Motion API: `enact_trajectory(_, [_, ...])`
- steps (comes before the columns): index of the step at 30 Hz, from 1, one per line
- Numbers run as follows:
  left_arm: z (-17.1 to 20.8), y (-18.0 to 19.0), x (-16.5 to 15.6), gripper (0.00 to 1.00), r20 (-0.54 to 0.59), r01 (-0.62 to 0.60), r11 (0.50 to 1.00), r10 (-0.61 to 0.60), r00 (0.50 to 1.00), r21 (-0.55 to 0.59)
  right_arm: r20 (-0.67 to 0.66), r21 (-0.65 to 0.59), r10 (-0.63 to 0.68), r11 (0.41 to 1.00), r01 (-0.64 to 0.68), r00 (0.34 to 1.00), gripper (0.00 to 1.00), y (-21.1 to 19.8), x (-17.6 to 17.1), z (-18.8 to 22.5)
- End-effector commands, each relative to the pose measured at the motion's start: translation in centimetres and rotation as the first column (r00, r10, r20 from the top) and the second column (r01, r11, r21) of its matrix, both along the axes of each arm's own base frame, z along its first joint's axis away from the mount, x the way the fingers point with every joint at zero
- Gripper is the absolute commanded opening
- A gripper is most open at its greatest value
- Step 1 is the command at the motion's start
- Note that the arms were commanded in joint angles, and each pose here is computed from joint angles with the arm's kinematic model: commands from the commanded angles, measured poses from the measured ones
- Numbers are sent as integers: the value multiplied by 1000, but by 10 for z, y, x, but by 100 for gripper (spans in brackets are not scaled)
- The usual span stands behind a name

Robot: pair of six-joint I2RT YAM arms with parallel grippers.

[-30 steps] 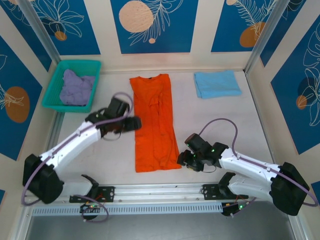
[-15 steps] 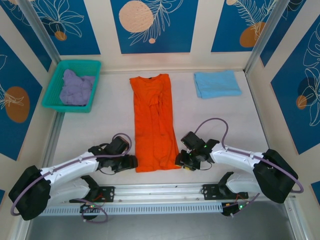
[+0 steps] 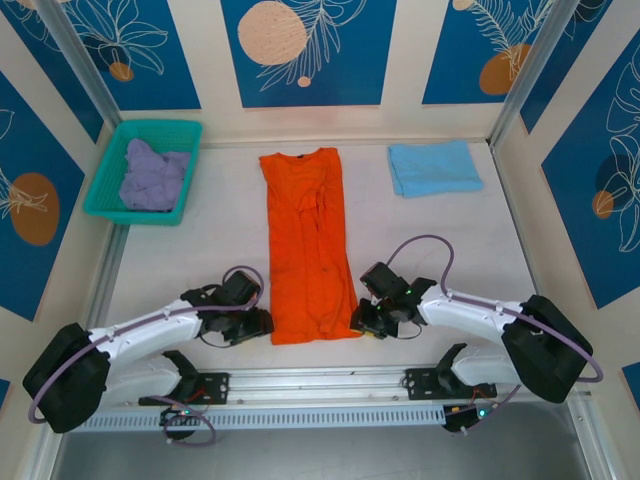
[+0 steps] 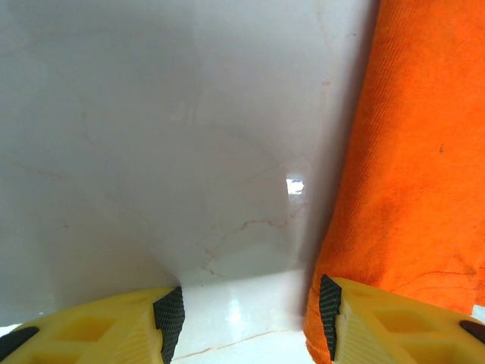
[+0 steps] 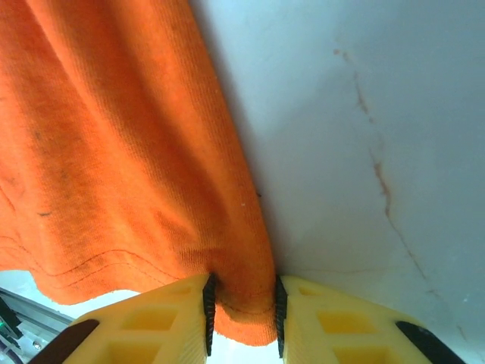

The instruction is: Fold and stack the t-shirts

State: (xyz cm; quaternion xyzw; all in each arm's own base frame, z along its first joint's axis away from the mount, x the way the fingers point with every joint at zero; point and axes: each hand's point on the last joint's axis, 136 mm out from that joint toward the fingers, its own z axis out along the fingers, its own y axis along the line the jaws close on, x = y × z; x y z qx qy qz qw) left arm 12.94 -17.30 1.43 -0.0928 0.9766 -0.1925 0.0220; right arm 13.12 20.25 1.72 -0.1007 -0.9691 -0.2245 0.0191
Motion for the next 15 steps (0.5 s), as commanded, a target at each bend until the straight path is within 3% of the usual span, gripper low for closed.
enact_trajectory(1, [18, -59, 6, 54, 40, 100, 960, -92, 995, -261, -3, 25, 14, 1000, -13, 1000, 25, 6, 4, 4])
enact_trajectory(8, [19, -63, -1, 48, 30, 121, 955, -118, 993, -270, -12, 24, 15, 1000, -15, 1000, 16, 7, 3, 4])
enact_trajectory(15, [35, -39, -5, 49, 86, 117, 973, -101, 991, -200, -14, 24, 13, 1000, -12, 1000, 12, 6, 2, 3])
